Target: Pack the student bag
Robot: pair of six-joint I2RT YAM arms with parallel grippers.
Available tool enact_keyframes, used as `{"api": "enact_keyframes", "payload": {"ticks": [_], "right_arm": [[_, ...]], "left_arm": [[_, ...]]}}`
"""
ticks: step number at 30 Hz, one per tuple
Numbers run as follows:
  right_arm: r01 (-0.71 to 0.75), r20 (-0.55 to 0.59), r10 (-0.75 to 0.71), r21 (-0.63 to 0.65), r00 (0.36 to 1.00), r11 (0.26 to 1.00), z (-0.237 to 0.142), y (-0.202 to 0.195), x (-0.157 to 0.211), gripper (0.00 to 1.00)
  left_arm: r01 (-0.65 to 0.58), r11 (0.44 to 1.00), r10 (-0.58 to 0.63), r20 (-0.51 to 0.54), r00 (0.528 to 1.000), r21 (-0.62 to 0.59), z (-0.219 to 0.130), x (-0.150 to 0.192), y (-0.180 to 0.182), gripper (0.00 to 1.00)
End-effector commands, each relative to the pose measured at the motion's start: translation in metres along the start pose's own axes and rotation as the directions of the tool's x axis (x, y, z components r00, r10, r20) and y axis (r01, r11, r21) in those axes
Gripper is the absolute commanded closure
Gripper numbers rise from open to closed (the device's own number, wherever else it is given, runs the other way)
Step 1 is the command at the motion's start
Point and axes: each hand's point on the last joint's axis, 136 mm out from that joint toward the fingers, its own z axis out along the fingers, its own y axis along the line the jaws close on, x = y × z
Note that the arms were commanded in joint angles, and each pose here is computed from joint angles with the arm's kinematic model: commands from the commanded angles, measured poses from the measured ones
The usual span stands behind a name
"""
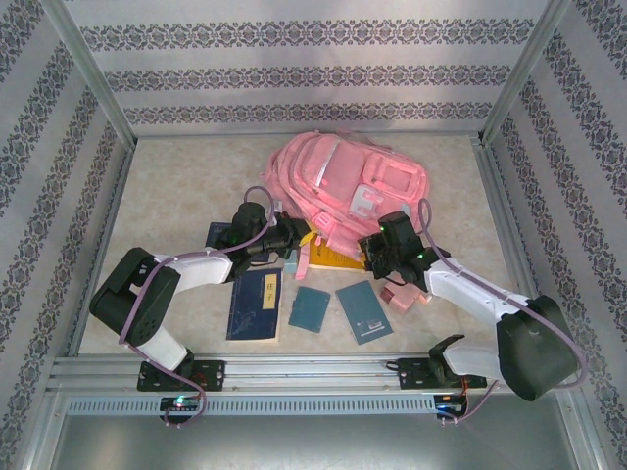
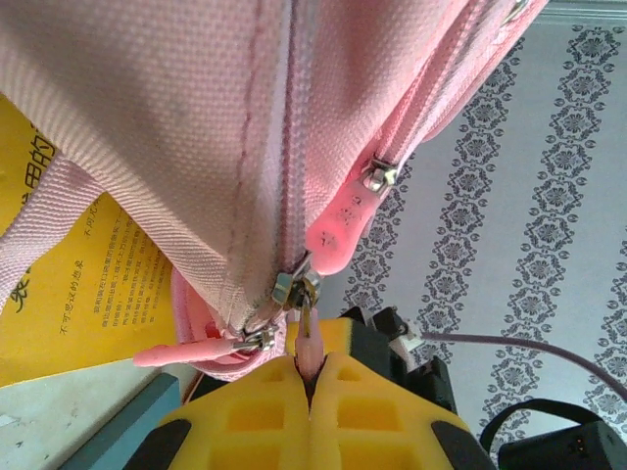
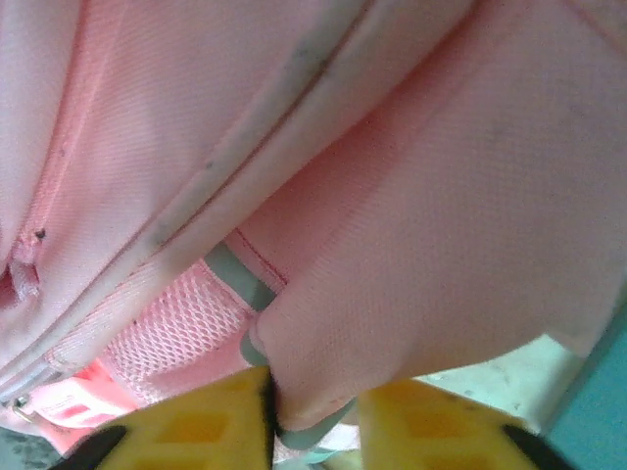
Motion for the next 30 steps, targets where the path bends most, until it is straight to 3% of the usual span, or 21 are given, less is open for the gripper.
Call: {"api": "enact_keyframes", "payload": {"ticks": [1,3,30], "right_arm": [[0.042,0.050,-0.041,-0.014,0.998,0.999,0.001,0.002,-0.009,0.89],[0.062,0.059,-0.062,-0.005,0.996,0.998,-0.001,0.000,-0.012,1.00],[0.196,0.167,-0.218,0.138,0.962,0.971,-0.037,-0.027,-0.059,1.00]], "left_arm": [[-0.067,0.990,0.066,0.013,0.998,0.123,-0.005,0.002,-0.038,1.00],[-0.065,0.991,0.063,0.019,0.998,0.119,-0.006,0.001,-0.036,1.00],[-0.020,0.994,-0.001,0.196,0.981,0.104,-0.039,-0.046,-0.031,1.00]]}}
